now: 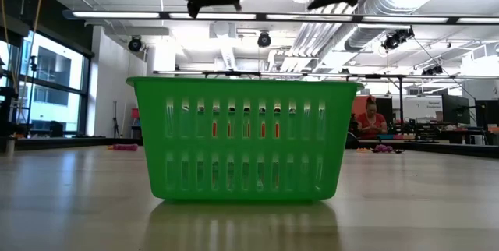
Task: Sort Halloween decoration
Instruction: Put the purple skeleton toy into the red bin
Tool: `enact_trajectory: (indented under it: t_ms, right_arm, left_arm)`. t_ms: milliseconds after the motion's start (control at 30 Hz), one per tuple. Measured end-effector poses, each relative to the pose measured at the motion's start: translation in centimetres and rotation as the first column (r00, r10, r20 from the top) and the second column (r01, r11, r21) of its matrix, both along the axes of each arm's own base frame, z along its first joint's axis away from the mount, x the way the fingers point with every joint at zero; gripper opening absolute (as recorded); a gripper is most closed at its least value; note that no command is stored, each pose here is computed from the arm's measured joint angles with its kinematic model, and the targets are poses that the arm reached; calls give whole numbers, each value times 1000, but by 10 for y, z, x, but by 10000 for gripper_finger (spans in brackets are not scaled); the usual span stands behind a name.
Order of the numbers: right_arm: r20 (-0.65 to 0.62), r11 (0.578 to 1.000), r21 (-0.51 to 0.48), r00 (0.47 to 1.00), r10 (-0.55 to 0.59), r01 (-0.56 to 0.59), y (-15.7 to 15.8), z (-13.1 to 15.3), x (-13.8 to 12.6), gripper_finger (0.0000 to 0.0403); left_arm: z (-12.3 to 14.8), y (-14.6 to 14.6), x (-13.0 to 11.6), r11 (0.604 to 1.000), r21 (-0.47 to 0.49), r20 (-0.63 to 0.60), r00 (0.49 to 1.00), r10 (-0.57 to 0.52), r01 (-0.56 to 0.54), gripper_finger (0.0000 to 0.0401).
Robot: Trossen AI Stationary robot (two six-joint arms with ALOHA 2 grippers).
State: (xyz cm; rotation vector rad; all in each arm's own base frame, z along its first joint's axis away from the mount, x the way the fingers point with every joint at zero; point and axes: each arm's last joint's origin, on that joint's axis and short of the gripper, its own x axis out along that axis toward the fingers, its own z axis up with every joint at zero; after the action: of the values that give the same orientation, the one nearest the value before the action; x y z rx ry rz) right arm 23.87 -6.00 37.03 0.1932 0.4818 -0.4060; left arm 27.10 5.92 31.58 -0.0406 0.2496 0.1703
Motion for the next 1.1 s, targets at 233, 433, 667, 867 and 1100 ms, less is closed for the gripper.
enact_trajectory:
  t_ms: [233,433,667,867,1100]
  right_arm:
    - [338,991,12,934,118,-130,15,-22,6,200]
    - [503,957,-76,817,280,-281,27,-37,16,200]
    - [505,955,-129,812,294,-267,27,-28,16,200]
    - [516,961,-170,811,277,-220,26,-17,15,200]
    - [499,963,-210,828,254,-168,24,-14,15,200]
  left_arm:
    - [-18,-30,-11,990,-74,262,960,-98,122,4]
    - [-19,-35,-10,989,-52,279,953,-119,139,4]
    - [-21,-32,-10,991,-36,266,957,-114,128,6]
    - [-24,-33,-1,992,-45,45,993,-113,115,9]
    - [-36,-27,42,979,36,-359,917,-176,202,11]
